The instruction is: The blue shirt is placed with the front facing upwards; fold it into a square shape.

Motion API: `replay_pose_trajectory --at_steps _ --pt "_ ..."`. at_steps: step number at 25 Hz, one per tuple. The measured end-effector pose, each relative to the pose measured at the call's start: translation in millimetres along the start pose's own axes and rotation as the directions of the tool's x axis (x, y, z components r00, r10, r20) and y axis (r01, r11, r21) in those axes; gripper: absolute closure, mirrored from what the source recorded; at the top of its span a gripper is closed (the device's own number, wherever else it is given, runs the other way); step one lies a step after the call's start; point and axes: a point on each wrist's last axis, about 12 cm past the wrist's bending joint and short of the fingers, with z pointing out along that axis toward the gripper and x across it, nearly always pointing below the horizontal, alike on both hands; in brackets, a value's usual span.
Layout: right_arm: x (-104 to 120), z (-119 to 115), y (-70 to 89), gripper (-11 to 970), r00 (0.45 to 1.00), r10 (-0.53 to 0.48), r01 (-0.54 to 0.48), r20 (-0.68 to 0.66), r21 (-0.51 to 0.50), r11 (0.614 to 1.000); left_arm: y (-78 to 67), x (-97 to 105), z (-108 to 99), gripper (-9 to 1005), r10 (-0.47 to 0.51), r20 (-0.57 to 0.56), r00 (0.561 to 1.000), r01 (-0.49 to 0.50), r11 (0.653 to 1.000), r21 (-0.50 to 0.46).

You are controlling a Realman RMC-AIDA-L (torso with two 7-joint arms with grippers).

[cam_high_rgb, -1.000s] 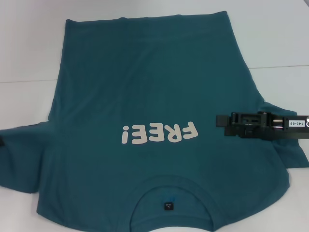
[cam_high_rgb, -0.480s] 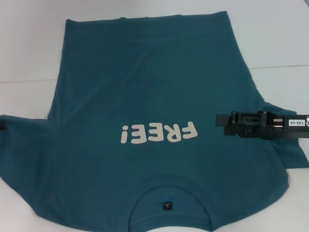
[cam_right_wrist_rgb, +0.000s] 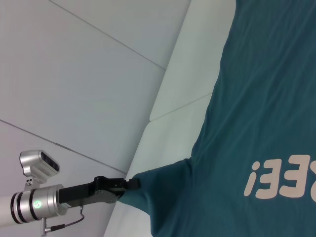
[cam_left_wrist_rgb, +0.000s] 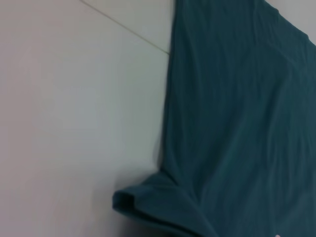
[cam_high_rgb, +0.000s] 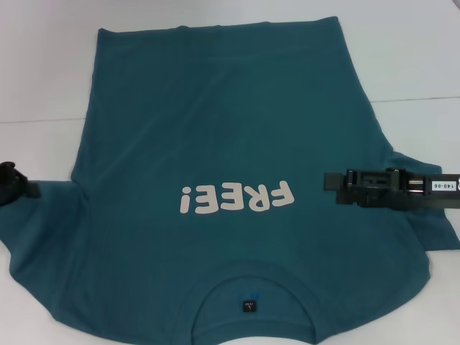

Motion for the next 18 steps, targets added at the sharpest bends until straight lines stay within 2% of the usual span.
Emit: replay_pose_trajectory --at_steps 6,16,18 --pt "2 -4 -2.6 116 1.0 -0.004 0.003 0.006 0.01 1.0 -17.6 0 10 977 -0.036 -0.038 0.999 0.037 0.999 0.029" --pt "-6 -14 -2.4 120 0.999 -0.021 0.02 0.042 0.023 1.0 -66.7 -2 42 977 -0.003 -0.044 0.999 0.007 0.995 0.098" --pt "-7 -14 -2.3 121 0.999 -0.022 0.021 0.046 0.023 1.0 -71.8 -2 46 977 0.001 -0.044 0.999 0.003 0.996 0.094"
